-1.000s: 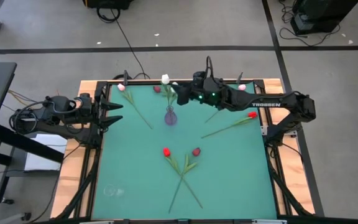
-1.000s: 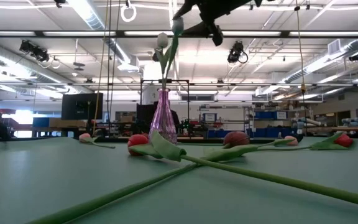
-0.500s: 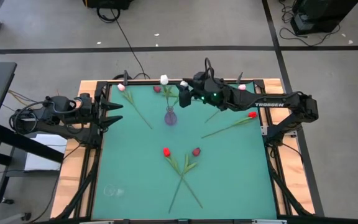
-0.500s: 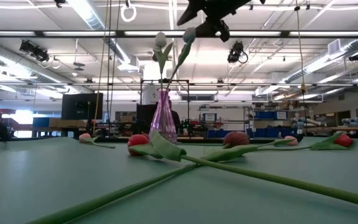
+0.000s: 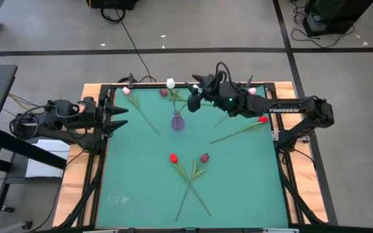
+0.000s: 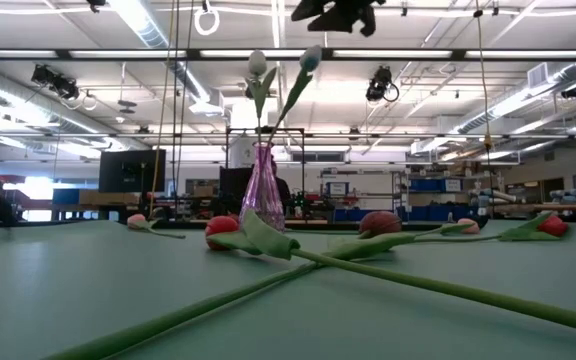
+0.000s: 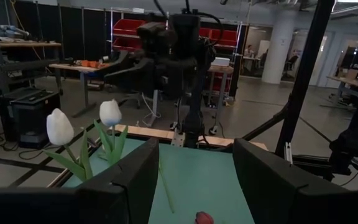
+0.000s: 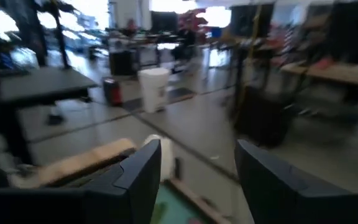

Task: Sort flowers into vase by color
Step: Put the bottom dark red tulip into the purple vase

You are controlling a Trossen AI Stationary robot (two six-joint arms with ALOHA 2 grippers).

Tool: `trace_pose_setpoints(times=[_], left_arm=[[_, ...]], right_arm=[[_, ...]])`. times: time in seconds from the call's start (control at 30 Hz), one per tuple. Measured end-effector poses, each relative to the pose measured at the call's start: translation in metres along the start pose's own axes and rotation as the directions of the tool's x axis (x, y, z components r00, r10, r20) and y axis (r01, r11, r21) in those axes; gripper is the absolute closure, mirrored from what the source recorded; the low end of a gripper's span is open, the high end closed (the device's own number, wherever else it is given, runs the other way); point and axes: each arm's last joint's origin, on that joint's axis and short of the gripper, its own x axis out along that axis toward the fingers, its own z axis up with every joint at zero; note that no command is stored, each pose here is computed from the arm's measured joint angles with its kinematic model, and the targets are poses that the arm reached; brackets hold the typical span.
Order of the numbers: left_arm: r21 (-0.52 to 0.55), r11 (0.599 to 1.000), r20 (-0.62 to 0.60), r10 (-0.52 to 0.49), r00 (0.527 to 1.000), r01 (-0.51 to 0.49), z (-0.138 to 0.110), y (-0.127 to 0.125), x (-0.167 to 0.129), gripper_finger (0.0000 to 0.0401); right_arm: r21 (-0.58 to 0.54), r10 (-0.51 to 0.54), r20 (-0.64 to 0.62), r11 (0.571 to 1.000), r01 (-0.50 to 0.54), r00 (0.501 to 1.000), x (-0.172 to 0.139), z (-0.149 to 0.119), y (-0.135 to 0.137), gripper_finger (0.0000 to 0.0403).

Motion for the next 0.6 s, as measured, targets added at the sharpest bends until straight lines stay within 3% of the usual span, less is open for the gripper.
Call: trace_pose_setpoints(times=[0.1, 0.2, 0.37, 0.47, 0.6], left_arm=[[-0.002, 1.000, 0.006, -0.001, 1.000, 0.001, 0.001, 0.000, 0.000, 0.0189], [-0.002, 1.000, 0.009, -0.001, 1.000, 0.001, 0.001, 0.000, 0.000, 0.0189], [-0.001, 1.000, 0.004, 0.000, 1.000, 0.000, 0.000, 0.000, 0.000, 0.0189], [0.000, 1.000, -0.001, 0.000, 1.000, 0.000, 0.000, 0.000, 0.002, 0.0189], [-0.027, 1.000, -0.022, 0.003, 1.000, -0.003, -0.002, -0.002, 0.007, 0.0189]], right_arm=[[-0.058, -0.078, 0.035, 0.995, 0.080, 0.996, -0.007, 0.008, -0.003, 0.0195], [-0.015, -0.195, 0.067, 0.980, 0.197, 0.978, -0.019, 0.020, -0.007, 0.0195], [0.088, -0.433, 0.070, 0.900, 0.427, 0.899, -0.049, 0.038, -0.016, 0.0195], [0.159, -0.445, 0.051, 0.887, 0.433, 0.894, -0.067, 0.044, -0.021, 0.0195], [0.341, -0.390, -0.016, 0.864, 0.372, 0.921, -0.090, 0.044, -0.032, 0.0196]])
